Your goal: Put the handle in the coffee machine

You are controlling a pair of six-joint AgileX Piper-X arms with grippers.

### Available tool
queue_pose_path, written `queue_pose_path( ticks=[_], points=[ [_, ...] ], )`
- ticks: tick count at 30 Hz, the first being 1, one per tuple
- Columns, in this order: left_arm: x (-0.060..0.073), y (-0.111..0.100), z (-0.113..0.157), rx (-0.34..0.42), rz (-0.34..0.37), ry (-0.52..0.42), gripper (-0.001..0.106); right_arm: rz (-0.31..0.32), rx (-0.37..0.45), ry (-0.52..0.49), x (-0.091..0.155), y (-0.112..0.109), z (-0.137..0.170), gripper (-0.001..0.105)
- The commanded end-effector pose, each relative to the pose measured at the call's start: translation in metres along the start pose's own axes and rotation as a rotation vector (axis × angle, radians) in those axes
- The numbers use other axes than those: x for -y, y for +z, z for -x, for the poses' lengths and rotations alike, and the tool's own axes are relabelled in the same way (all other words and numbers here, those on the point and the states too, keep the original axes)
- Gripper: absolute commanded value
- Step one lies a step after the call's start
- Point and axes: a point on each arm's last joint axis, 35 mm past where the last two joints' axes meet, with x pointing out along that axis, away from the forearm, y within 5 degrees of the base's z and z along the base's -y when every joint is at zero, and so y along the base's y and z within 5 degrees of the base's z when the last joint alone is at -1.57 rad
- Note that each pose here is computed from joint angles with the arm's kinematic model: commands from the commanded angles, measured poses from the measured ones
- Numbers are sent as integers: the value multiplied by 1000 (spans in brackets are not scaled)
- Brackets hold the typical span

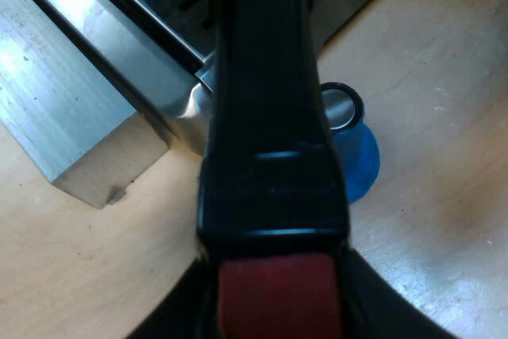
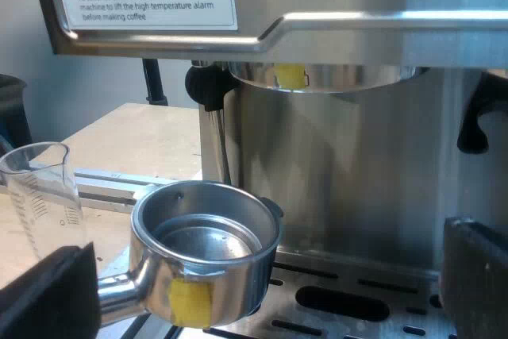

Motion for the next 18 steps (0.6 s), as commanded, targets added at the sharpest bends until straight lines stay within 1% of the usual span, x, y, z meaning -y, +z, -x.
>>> queue_pose_path(
  ticks=[1,9,13,17,18],
  points=[
    [0,10,6,71,-28,3,0,-2,5,1,1,1,-1,87],
    [0,10,6,71,-31,5,0,-2,5,1,1,1,-1,87],
    [0,10,6,71,-58,6,0,-2,5,1,1,1,-1,87],
    [0,10,6,70,-112,11,0,-2,5,1,1,1,-1,87],
    [-1,10,6,70,-112,13,0,-2,5,1,1,1,-1,87]
  ],
)
